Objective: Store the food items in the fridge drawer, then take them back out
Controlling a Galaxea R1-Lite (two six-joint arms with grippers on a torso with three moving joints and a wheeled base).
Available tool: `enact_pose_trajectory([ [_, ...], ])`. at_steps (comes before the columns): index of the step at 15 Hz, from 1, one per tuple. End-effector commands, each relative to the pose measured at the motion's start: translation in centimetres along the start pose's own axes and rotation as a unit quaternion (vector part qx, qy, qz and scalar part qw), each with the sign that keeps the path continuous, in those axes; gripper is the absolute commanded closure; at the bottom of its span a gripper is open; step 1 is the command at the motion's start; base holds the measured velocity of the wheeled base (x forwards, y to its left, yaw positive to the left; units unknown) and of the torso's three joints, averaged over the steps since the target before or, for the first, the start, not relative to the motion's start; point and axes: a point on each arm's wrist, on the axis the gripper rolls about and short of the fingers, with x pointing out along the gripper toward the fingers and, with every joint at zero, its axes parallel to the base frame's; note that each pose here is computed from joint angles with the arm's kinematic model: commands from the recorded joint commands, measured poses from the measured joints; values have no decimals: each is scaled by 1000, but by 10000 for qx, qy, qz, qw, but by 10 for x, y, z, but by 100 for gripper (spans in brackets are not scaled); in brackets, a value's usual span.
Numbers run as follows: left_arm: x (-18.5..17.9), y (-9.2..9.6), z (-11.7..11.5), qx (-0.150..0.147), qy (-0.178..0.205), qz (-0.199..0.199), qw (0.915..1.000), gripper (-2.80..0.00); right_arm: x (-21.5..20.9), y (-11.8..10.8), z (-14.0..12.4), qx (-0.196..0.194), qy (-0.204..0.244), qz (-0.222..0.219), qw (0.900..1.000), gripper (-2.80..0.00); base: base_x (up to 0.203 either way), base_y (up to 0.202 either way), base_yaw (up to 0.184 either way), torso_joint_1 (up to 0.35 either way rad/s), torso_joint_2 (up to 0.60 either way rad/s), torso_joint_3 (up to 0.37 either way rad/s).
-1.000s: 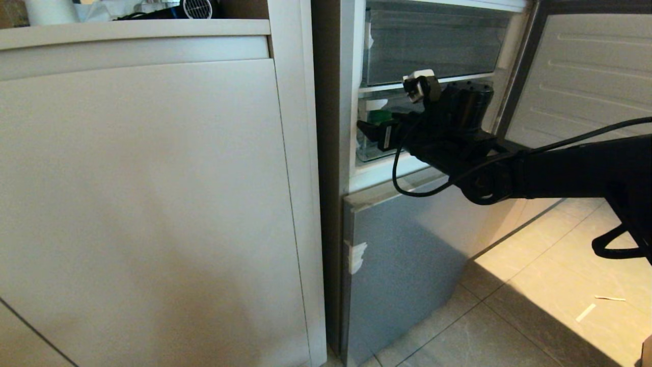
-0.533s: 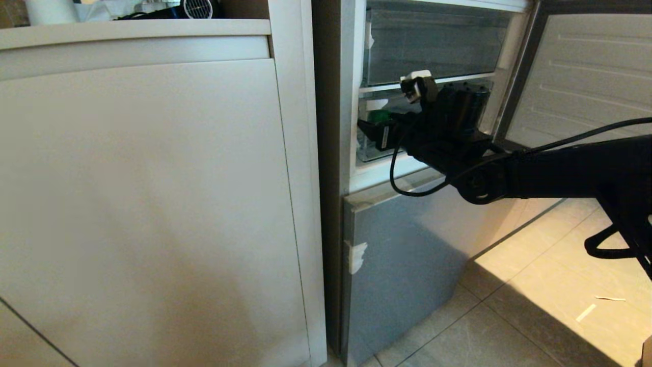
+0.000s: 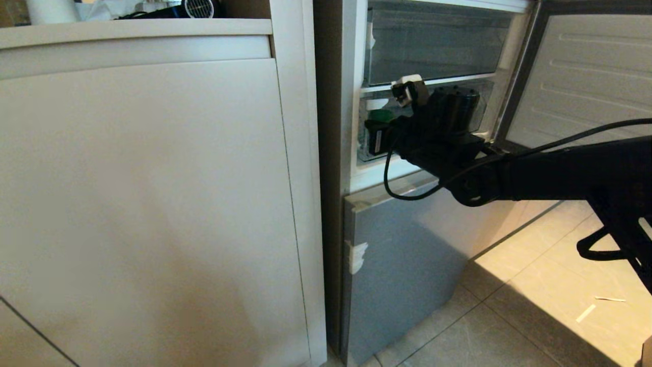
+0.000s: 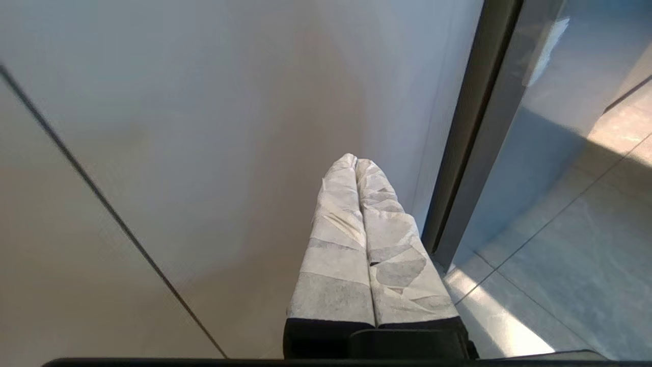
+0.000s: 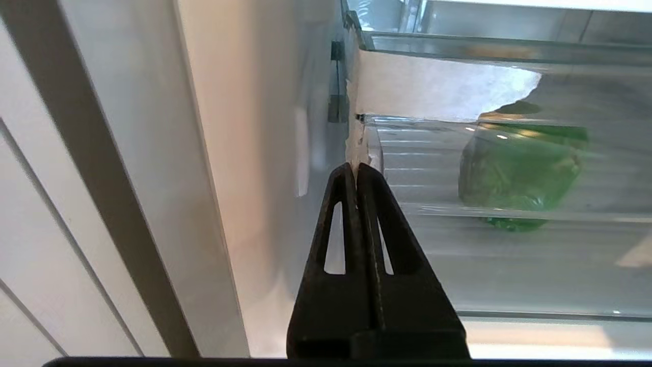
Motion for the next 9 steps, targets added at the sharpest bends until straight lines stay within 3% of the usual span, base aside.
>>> enact_pose_trajectory([
  [1, 0, 0, -1, -1, 16, 3, 10000, 0, 1, 3, 3, -5, -69, 15, 10000, 0, 0, 0, 0, 0, 0, 0],
  [9, 0, 0, 0, -1, 10, 4, 10000, 0, -21, 15, 17, -66, 27, 114, 9999, 0, 0, 0, 0, 0, 0, 0],
])
